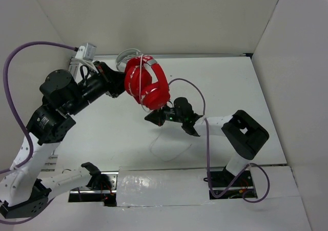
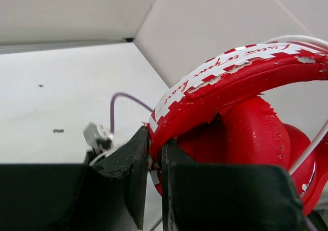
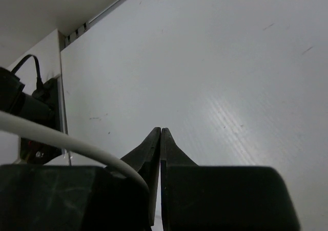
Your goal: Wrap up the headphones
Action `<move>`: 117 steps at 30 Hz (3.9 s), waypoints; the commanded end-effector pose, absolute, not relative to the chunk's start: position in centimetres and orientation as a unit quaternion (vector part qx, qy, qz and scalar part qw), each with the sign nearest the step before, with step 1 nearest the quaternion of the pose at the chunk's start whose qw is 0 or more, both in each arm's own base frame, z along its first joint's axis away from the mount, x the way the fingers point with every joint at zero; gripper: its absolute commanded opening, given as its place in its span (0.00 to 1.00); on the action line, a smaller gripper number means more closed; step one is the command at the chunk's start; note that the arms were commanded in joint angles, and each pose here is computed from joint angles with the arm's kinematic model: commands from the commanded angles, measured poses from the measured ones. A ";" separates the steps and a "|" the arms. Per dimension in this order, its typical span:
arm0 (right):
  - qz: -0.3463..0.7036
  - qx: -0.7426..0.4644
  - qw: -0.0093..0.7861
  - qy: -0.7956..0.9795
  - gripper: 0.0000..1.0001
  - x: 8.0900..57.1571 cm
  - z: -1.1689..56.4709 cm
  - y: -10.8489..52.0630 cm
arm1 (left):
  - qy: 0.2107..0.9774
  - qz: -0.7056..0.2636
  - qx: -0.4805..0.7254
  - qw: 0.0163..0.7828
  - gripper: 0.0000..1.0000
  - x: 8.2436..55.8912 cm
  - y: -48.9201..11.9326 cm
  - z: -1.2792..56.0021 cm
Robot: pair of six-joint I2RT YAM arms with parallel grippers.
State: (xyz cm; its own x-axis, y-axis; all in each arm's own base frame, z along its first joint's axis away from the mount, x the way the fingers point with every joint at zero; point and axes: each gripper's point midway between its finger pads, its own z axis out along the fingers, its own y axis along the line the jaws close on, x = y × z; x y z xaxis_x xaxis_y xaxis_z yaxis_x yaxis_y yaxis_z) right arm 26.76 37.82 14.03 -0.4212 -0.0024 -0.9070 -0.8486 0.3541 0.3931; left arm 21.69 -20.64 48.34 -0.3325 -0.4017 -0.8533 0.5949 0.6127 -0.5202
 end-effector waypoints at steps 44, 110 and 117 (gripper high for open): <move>0.286 -0.271 0.623 0.676 0.00 13.4 37.0 29.1 | 0.867 -0.019 -0.313 0.388 0.00 39.8 -6.5 18.3; 0.147 -0.108 0.708 0.683 0.00 36.2 40.1 14.7 | 0.813 -0.315 0.209 0.444 0.00 22.9 -23.2 23.6; 0.138 -0.068 0.657 0.738 0.00 40.7 33.8 13.7 | 0.760 -0.371 0.251 0.470 0.00 19.9 -23.4 27.3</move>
